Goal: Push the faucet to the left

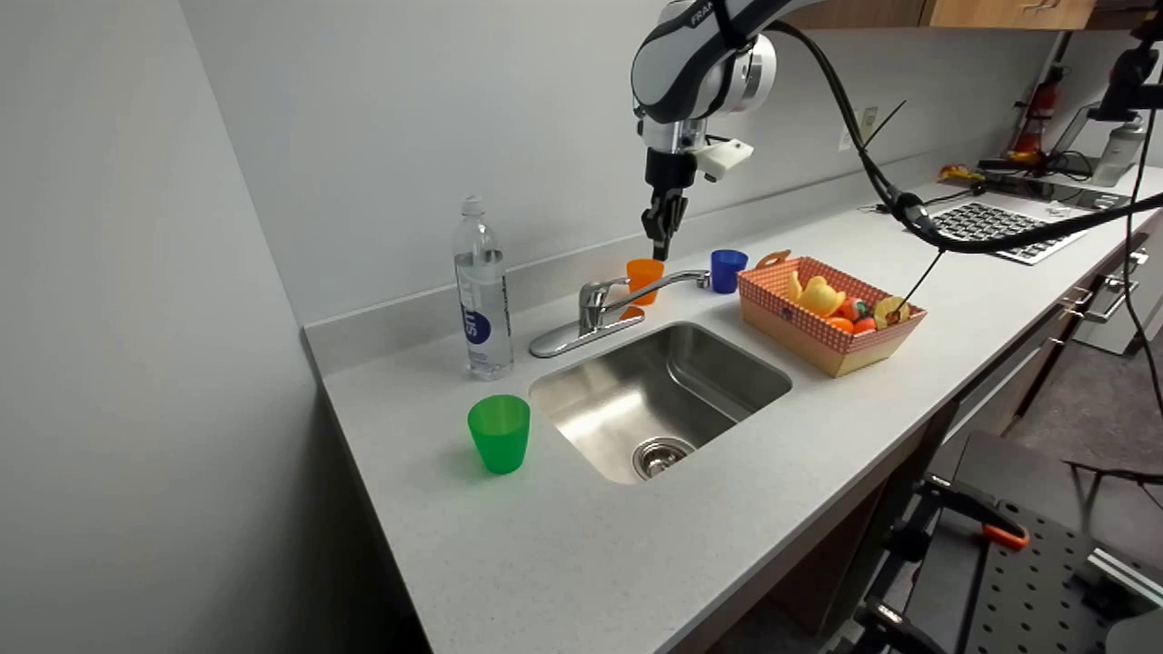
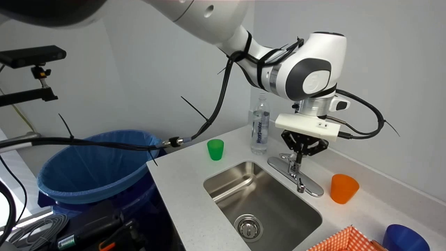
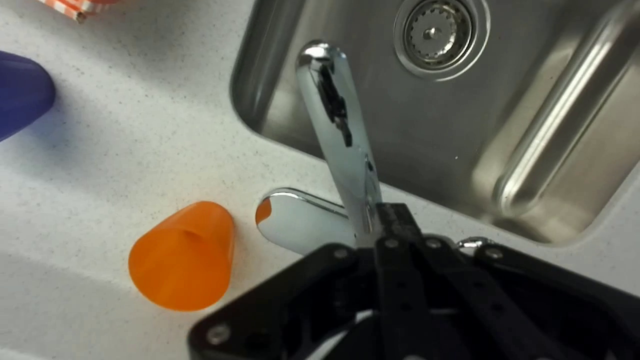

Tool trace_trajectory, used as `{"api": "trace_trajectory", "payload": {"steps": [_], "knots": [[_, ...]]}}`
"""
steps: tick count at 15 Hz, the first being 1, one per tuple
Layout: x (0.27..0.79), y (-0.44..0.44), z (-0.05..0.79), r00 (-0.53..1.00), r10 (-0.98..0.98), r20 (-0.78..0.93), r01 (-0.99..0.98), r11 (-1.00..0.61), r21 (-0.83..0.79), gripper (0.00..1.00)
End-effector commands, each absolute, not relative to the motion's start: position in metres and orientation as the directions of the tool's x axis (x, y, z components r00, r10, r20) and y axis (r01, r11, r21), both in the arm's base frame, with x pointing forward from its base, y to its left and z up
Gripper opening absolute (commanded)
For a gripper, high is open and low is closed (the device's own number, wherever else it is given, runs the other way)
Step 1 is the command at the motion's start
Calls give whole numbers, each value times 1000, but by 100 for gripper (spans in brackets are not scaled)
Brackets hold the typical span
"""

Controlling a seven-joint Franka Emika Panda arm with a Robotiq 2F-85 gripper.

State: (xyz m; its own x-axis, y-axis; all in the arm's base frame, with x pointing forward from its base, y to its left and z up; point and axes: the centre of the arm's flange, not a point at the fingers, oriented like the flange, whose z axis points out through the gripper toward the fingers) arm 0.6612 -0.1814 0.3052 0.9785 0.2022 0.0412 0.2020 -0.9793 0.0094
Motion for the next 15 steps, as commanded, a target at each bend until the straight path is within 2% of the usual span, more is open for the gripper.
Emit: {"api": "trace_trajectory", "payload": {"steps": [1,8,15], "knots": [[668,-188,315,982,168,89,164,-985,49,0],[669,-233,312,981,188,47,179,-972,154,0],[653,-232,266,993,107,44,101,-988,117,0]]}}
